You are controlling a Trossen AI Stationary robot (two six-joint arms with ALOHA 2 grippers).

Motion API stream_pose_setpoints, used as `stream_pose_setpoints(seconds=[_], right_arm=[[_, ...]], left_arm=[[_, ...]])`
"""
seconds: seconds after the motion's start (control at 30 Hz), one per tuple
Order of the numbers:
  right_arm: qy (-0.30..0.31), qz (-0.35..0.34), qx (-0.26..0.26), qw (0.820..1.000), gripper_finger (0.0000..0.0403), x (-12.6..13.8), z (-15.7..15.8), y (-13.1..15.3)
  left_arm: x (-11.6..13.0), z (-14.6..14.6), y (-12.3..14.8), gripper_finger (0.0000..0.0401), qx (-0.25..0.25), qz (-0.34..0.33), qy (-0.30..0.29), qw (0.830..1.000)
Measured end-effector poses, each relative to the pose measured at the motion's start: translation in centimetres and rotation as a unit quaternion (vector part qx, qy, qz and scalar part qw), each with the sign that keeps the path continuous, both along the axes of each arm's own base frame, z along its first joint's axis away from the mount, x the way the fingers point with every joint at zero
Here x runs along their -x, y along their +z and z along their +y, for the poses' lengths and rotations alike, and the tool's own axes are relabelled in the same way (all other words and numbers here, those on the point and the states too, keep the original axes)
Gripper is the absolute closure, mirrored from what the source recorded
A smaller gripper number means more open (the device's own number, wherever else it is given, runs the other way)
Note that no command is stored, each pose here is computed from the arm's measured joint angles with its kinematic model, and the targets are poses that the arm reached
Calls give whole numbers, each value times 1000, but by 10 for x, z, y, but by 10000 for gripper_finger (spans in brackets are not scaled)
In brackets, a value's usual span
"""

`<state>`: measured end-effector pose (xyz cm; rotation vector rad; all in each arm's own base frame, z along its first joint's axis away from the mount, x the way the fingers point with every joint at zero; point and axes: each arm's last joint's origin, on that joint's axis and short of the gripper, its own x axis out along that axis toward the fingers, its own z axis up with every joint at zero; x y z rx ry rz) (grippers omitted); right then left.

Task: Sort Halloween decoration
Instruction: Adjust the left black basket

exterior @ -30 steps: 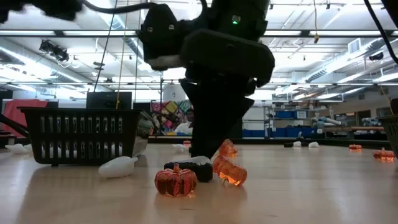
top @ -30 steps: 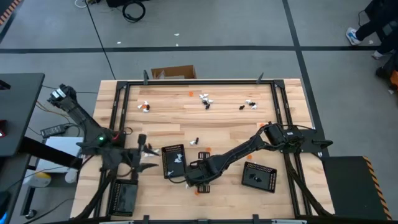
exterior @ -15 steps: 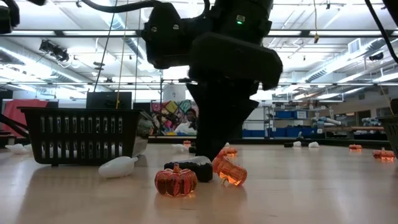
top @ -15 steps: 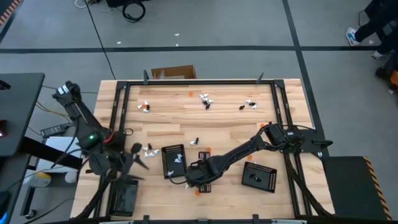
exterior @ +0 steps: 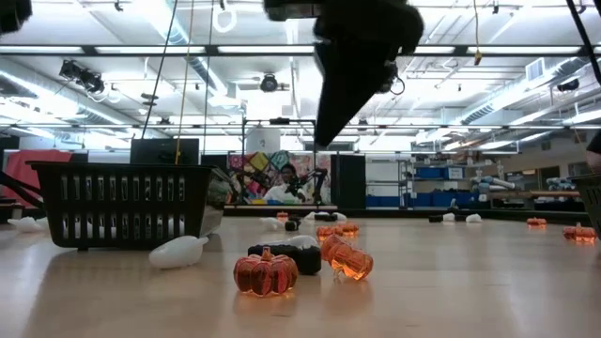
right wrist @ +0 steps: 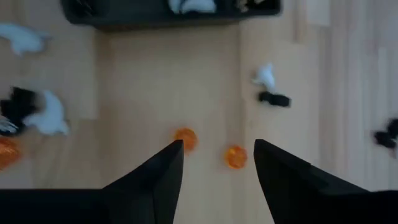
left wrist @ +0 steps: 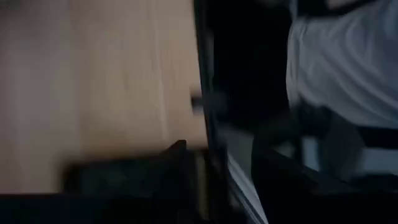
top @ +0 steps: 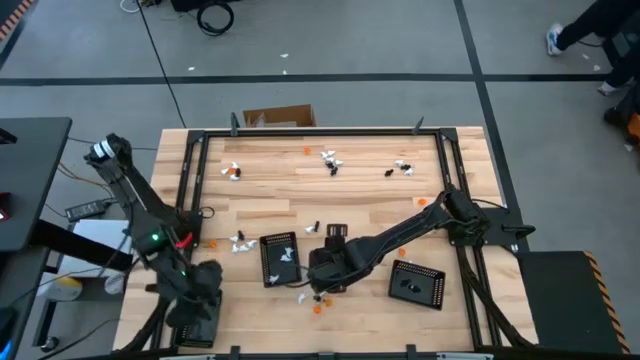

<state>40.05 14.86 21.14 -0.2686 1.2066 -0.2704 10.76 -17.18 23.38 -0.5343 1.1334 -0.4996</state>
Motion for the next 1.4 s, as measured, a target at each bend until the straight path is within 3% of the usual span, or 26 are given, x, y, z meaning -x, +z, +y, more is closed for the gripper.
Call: stream_pose_setpoints(seconds=[0.1, 0.2, 0.47, 0.67, 0.87, 1.07, 1.4], right_arm=[[-12, -13, 5, 1000, 201, 7, -10, 1], [-18, -61, -8, 998, 201, 10, -16, 8], [-5, -112, -36, 993, 201, 14, -15, 14], [0, -108, -35, 994, 201, 14, -16, 12], [1, -106, -43, 993, 201, 14, -15, 11], [0, -105, -51, 993, 201, 16, -9, 11], [-13, -76, -62, 995, 201, 23, -7, 8]], left_arm=[[2, -12, -17, 226, 2, 118, -4, 993], [2, -20, -35, 235, -29, 185, 2, 982], [-13, -23, -67, 245, -94, 229, 14, 969], [-36, -16, -76, 246, -143, 134, 35, 980], [-67, 0, -86, 246, -211, 39, 79, 974], [-104, 8, -94, 246, -204, -50, 76, 975], [-137, 33, -94, 246, -238, -136, 105, 956]])
